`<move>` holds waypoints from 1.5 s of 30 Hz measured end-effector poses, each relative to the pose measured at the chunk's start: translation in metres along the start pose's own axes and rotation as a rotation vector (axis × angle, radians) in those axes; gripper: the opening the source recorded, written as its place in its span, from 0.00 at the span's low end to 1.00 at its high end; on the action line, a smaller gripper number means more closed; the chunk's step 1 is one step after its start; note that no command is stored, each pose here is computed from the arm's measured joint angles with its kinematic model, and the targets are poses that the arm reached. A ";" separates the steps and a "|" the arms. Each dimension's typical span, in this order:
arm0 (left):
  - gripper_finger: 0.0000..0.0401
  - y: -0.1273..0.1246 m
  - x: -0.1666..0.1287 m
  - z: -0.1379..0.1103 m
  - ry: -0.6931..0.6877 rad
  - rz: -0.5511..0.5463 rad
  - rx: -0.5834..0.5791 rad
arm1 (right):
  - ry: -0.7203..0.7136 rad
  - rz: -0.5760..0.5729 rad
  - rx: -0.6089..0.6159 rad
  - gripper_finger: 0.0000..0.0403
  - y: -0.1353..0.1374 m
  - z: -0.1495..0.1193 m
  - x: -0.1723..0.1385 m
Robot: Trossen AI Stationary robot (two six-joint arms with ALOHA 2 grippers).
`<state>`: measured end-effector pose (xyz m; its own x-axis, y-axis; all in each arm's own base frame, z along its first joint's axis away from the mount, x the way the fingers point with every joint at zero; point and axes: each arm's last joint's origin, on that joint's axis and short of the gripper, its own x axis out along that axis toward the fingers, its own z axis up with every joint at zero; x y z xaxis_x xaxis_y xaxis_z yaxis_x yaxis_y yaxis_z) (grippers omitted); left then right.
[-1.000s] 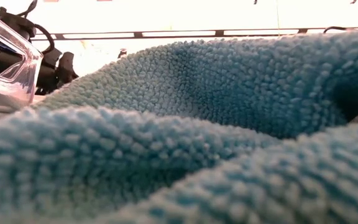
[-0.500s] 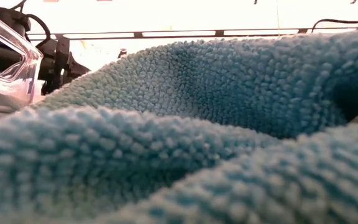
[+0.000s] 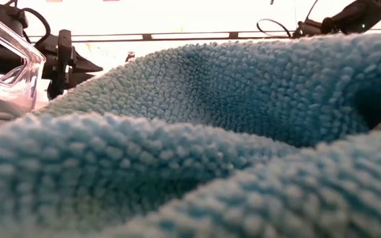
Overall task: Sort microfiber towel by color & place in baskets
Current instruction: Put the light blue microfiber towel into the right transparent bin
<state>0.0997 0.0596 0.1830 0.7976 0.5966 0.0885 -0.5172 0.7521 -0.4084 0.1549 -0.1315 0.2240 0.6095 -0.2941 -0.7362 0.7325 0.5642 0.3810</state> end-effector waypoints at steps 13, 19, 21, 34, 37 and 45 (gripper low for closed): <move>0.36 -0.023 0.000 0.037 -0.046 -0.248 0.047 | -0.049 0.214 -0.193 0.17 0.068 0.009 -0.021; 0.36 -0.030 0.000 0.054 -0.072 -0.253 0.148 | -0.060 0.265 -0.256 0.17 0.083 0.010 -0.028; 0.36 -0.031 0.000 0.056 -0.050 -0.243 0.194 | -0.074 0.275 -0.293 0.17 0.085 0.011 -0.029; 0.36 -0.032 0.000 0.058 -0.028 -0.238 0.194 | -0.136 0.336 -0.298 0.17 0.103 0.033 -0.001; 0.36 -0.032 0.000 0.058 -0.028 -0.238 0.193 | -0.094 0.313 -0.303 0.17 0.110 0.042 0.013; 0.36 -0.032 0.000 0.058 -0.018 -0.234 0.213 | 0.139 0.218 -0.403 0.17 0.135 0.059 0.050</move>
<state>0.0981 0.0515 0.2485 0.8980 0.4038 0.1749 -0.3751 0.9102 -0.1753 0.3020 -0.1150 0.2718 0.6695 -0.0451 -0.7414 0.3992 0.8636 0.3079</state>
